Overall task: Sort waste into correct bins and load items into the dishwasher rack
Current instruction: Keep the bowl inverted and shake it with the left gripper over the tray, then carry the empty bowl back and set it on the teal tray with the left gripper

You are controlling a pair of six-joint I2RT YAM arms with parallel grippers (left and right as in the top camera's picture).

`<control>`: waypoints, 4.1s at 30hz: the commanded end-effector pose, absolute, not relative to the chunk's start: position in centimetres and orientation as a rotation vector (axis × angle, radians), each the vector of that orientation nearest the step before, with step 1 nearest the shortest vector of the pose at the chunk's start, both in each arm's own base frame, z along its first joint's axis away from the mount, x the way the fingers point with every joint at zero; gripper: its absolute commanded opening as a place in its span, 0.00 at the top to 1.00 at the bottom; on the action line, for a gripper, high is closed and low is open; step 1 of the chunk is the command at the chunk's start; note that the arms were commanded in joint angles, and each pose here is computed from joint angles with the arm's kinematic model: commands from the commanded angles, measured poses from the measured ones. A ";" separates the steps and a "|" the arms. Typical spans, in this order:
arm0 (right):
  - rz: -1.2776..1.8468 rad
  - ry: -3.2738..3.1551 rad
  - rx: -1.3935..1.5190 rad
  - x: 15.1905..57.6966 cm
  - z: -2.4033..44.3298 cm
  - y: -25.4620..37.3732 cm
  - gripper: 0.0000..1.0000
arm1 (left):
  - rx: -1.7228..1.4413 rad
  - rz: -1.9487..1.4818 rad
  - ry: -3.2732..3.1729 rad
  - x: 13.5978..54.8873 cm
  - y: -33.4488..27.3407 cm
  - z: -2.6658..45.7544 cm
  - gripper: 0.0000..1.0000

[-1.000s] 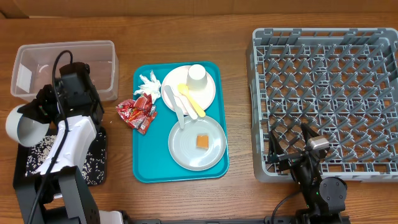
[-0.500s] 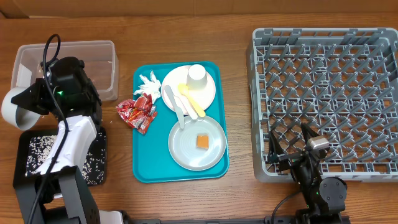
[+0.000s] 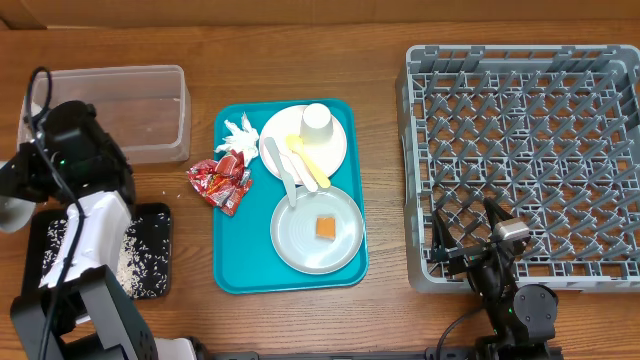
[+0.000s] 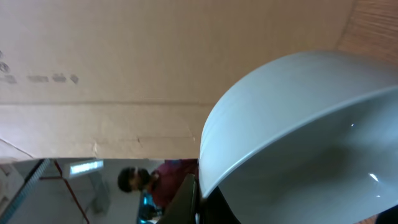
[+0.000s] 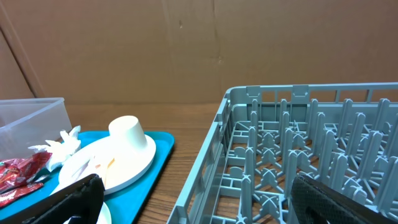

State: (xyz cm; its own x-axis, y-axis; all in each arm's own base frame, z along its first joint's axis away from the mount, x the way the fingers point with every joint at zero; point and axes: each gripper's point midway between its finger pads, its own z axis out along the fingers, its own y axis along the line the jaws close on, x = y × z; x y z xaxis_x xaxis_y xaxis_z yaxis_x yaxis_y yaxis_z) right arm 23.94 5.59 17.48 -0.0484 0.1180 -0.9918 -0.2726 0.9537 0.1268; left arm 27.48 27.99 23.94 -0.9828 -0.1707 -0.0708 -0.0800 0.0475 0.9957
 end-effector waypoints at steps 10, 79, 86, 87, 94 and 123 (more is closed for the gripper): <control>0.309 1.584 -0.119 24.0 17.3 5.5 0.00 | 0.424 -2.172 -2.441 28.7 29.8 22.7 0.96; 0.309 1.584 -0.119 24.0 17.3 5.5 0.00 | 0.629 0.526 -3.540 30.3 6.0 24.6 0.96; 0.309 1.584 -0.119 24.0 17.3 5.5 0.00 | 0.480 0.626 -3.328 27.6 1.3 19.6 0.96; 0.309 1.584 -0.119 24.0 17.3 5.5 0.00 | 0.460 0.628 -3.305 27.3 0.8 18.8 0.96; 0.309 1.584 -0.119 24.0 17.3 5.5 0.00 | 0.402 0.624 -3.201 26.1 -1.6 14.4 0.96; 0.309 1.584 -0.119 24.0 17.3 5.5 0.00 | 0.599 0.112 -3.052 21.5 -0.1 8.2 0.96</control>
